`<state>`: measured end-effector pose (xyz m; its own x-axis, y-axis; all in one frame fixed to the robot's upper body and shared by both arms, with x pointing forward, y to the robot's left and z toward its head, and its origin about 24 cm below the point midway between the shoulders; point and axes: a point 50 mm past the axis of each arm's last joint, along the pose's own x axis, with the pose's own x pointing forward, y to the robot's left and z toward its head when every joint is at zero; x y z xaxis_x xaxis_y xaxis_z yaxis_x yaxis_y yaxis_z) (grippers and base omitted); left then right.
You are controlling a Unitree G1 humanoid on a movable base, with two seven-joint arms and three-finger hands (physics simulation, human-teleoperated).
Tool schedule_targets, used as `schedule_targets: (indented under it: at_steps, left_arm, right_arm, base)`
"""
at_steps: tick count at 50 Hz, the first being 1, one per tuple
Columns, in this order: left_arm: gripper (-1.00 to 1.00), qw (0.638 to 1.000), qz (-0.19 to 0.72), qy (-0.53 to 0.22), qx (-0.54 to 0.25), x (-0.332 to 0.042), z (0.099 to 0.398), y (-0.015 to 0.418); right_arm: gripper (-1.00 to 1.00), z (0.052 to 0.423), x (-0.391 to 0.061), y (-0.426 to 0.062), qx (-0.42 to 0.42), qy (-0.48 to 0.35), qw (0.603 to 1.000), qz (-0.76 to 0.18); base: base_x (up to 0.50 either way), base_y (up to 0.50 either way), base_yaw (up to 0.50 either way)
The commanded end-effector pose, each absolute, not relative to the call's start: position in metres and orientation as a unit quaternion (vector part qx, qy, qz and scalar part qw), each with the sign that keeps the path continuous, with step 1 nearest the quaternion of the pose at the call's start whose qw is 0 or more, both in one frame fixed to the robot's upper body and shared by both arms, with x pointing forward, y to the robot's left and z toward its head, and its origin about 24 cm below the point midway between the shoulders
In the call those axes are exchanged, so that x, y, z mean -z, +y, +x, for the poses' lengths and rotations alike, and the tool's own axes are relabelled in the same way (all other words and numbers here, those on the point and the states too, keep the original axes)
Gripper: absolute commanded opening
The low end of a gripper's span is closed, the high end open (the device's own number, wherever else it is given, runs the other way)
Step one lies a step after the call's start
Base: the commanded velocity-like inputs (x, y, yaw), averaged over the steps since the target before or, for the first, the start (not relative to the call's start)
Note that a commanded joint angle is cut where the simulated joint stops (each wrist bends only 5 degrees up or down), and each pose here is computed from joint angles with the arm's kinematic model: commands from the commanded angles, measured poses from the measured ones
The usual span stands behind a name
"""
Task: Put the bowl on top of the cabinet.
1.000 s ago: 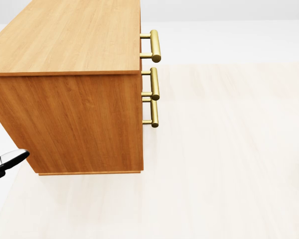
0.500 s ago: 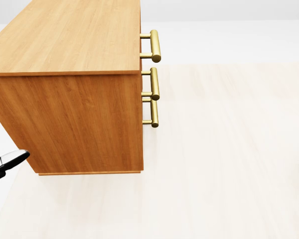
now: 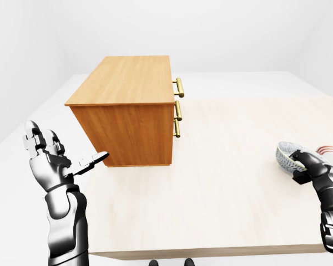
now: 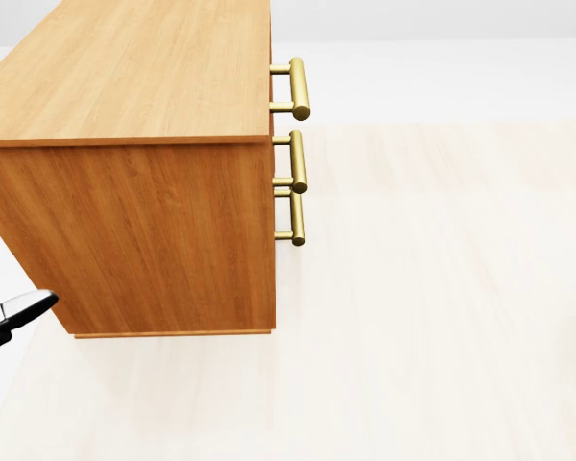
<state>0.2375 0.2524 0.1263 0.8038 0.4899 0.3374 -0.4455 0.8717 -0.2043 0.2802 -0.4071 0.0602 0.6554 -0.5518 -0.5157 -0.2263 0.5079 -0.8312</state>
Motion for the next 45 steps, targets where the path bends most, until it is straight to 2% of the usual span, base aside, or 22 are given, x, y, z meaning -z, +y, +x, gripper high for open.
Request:
schedule_targets:
  at_steps: [1, 5, 7, 15, 25, 35, 45]
  left_arm:
    - [1.00, 0.948, -0.057, -0.193, -0.246, -0.127, 0.237, 0.252]
    - [1.00, 0.948, -0.057, -0.193, -0.246, -0.127, 0.238, 0.252]
    - [1.00, 0.948, -0.057, -0.193, -0.246, -0.127, 0.238, 0.252]
    - [1.00, 0.948, -0.060, -0.193, -0.246, -0.128, 0.237, 0.253]
    - [1.00, 0.948, -0.060, -0.193, -0.245, -0.127, 0.237, 0.253]
    - [1.00, 0.948, -0.063, -0.193, -0.245, -0.128, 0.237, 0.253]
    - [1.00, 0.948, -0.062, -0.194, -0.244, -0.128, 0.236, 0.253]
  right_arm:
    - [-1.00, 0.307, -0.109, -0.407, 0.119, 0.368, 0.779, -0.493]
    - [-1.00, 0.334, -0.171, -0.398, 0.127, 0.313, 0.777, -0.531]
    - [-1.00, 0.354, -0.228, -0.382, 0.131, 0.266, 0.770, -0.565]
    - [-1.00, 0.379, -0.351, -0.313, 0.136, 0.148, 0.754, -0.626]
    - [-1.00, 0.396, -0.392, -0.233, 0.100, 0.065, 0.737, -0.666]
    - [-1.00, 0.393, -0.427, -0.163, 0.067, -0.021, 0.732, -0.678]
    - [-1.00, 0.388, -0.436, -0.094, 0.014, -0.097, 0.732, -0.674]
  base:
    - [0.00, 0.00, 0.00]
    - [0.00, 0.00, 0.00]
    - [0.00, 0.00, 0.00]
    - [0.00, 0.00, 0.00]
    - [0.00, 0.00, 0.00]
    - [0.00, 0.00, 0.00]
    - [0.00, 0.00, 0.00]
